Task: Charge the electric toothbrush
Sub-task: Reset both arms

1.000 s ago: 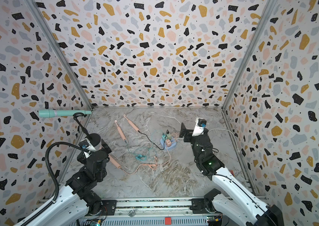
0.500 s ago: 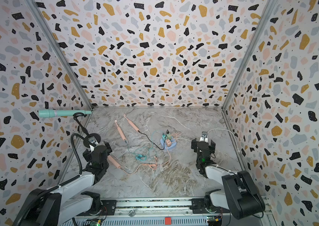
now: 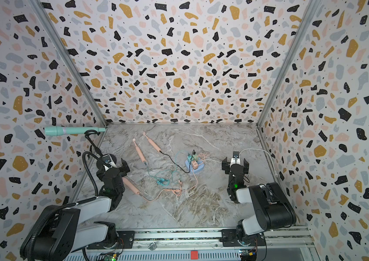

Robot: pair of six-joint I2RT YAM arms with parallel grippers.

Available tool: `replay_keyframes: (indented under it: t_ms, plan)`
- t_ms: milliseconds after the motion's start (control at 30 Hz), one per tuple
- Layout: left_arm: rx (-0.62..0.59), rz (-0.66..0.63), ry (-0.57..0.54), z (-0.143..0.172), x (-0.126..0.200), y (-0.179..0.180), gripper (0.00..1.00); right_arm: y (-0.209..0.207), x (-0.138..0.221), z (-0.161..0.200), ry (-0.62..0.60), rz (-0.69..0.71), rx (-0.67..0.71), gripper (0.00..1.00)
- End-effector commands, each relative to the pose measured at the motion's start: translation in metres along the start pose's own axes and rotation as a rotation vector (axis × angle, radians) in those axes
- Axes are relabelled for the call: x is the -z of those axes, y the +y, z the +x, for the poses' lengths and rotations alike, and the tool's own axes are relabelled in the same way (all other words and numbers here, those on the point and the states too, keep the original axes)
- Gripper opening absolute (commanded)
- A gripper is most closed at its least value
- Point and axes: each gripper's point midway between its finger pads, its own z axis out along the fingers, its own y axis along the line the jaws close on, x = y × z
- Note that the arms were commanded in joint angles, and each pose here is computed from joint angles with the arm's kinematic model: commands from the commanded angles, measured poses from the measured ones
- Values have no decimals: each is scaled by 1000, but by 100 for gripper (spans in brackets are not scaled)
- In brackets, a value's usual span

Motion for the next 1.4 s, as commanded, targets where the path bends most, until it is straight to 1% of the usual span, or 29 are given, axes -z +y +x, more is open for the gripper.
replay_keyframes:
  t_ms: [0,67,167,367,433,467,500,567,600,667,833,1100,1167,1267,1367]
  plan:
    - [23,12,-59,-13,2,0,100,-3,-4,-10,-30,-29,-48,99]
    - [32,-11,-67,-14,3,5,100,-3,-5,-10,-29,-27,-50,99]
    - [32,-8,-74,-15,4,5,99,-2,-7,-9,-22,-30,-49,99]
    - [50,-44,-86,-16,5,12,99,-1,-2,-9,-36,-46,-51,99]
    - [50,-53,-93,-16,7,15,99,3,9,-7,-72,-97,-51,99]
    - [47,-51,-94,-16,7,14,99,0,20,-11,-144,-96,-52,99]
    - [43,-48,-93,-16,6,14,100,1,22,-16,-178,-88,-48,99]
    - [40,-34,-97,-17,5,12,99,2,12,-7,-106,-93,-51,99]
    - [39,-36,-98,-17,5,13,99,0,10,-5,-94,-101,-64,99]
    - [51,-19,-105,-18,4,11,99,-1,11,-6,-98,-98,-61,99]
    - [-2,68,-89,-12,-2,-8,100,0,11,-6,-97,-99,-58,99]
    - [0,58,-83,-5,-4,-7,100,0,11,-5,-96,-98,-58,99]
    - [-1,67,-87,-2,-2,-7,99,0,11,-6,-98,-99,-59,99]
    - [-15,114,-107,-1,0,-14,99,0,11,-6,-98,-99,-59,99]
    - [-22,113,-92,1,-2,-15,100,0,11,-6,-98,-98,-59,99]
